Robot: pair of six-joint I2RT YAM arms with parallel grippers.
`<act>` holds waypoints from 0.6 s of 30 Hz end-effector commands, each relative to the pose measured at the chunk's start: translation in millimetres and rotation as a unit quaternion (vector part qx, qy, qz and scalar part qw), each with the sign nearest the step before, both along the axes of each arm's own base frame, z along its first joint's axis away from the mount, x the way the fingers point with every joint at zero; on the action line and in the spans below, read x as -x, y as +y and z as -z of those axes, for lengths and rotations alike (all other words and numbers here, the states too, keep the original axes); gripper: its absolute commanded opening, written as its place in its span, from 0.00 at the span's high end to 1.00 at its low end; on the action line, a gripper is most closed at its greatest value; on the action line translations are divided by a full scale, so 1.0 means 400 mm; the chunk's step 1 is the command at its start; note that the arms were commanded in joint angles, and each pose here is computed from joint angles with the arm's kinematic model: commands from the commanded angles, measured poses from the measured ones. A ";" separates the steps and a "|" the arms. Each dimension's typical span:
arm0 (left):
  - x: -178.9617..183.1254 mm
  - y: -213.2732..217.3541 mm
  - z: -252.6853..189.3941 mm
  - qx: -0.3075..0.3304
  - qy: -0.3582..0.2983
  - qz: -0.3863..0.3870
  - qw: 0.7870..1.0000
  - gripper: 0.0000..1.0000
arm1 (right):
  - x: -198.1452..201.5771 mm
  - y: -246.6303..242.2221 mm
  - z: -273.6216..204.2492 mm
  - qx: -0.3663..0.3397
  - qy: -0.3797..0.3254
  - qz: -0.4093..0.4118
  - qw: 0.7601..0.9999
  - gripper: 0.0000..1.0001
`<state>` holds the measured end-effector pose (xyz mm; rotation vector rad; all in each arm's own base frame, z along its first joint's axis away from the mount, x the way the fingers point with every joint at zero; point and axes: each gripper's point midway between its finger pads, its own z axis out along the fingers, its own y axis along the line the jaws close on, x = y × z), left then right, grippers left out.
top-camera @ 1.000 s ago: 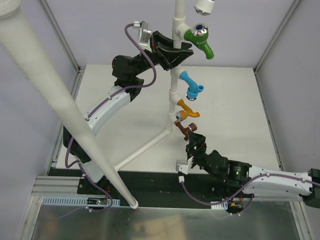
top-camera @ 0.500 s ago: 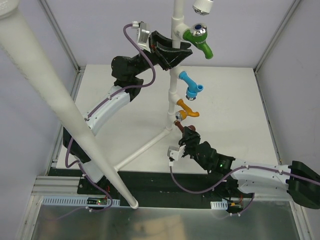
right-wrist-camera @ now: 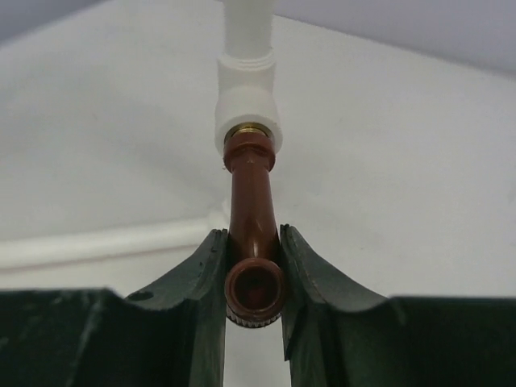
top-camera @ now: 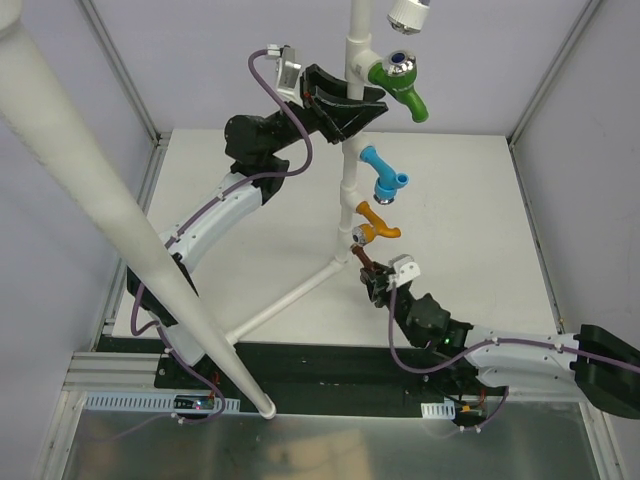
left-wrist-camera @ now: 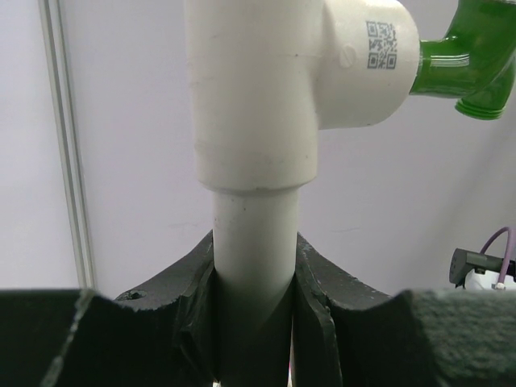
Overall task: Install the water faucets
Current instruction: Screw the water faucet onto the adaptor.
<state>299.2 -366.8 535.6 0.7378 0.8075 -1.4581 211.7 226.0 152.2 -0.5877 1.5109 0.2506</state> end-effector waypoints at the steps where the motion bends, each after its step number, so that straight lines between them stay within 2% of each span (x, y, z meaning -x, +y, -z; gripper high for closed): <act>1: 0.126 0.048 -0.061 0.011 -0.068 0.050 0.996 1.00 | -0.005 -0.044 -0.035 -0.365 0.124 0.101 0.917 1.00; 5: 0.123 0.048 -0.062 0.012 -0.066 0.049 0.997 1.00 | -0.005 -0.080 -0.027 -0.540 0.184 0.135 0.810 1.00; 9: 0.119 0.046 -0.058 0.012 -0.063 0.050 0.997 1.00 | -0.008 -0.094 -0.023 -0.651 0.233 0.156 0.705 1.00; 12: 0.120 0.047 -0.058 0.012 -0.063 0.050 0.997 1.00 | -0.011 -0.111 -0.009 -0.760 0.291 0.181 0.552 1.00; 13: 0.121 0.048 -0.059 0.012 -0.063 0.050 0.997 1.00 | -0.010 -0.115 0.003 -0.794 0.315 0.191 0.483 1.00; 14: 0.121 0.048 -0.059 0.012 -0.064 0.049 0.997 1.00 | -0.006 -0.120 0.023 -0.811 0.332 0.201 0.438 1.00; 15: 0.121 0.048 -0.057 0.011 -0.064 0.050 0.997 1.00 | -0.004 -0.119 0.029 -0.823 0.343 0.200 0.405 1.00; 17: 0.123 0.049 -0.058 0.011 -0.064 0.050 0.997 1.00 | -0.002 -0.116 0.016 -0.837 0.354 0.191 0.371 1.00; 18: 0.122 0.049 -0.056 0.011 -0.064 0.049 0.997 1.00 | -0.002 -0.116 0.007 -0.841 0.356 0.187 0.362 0.95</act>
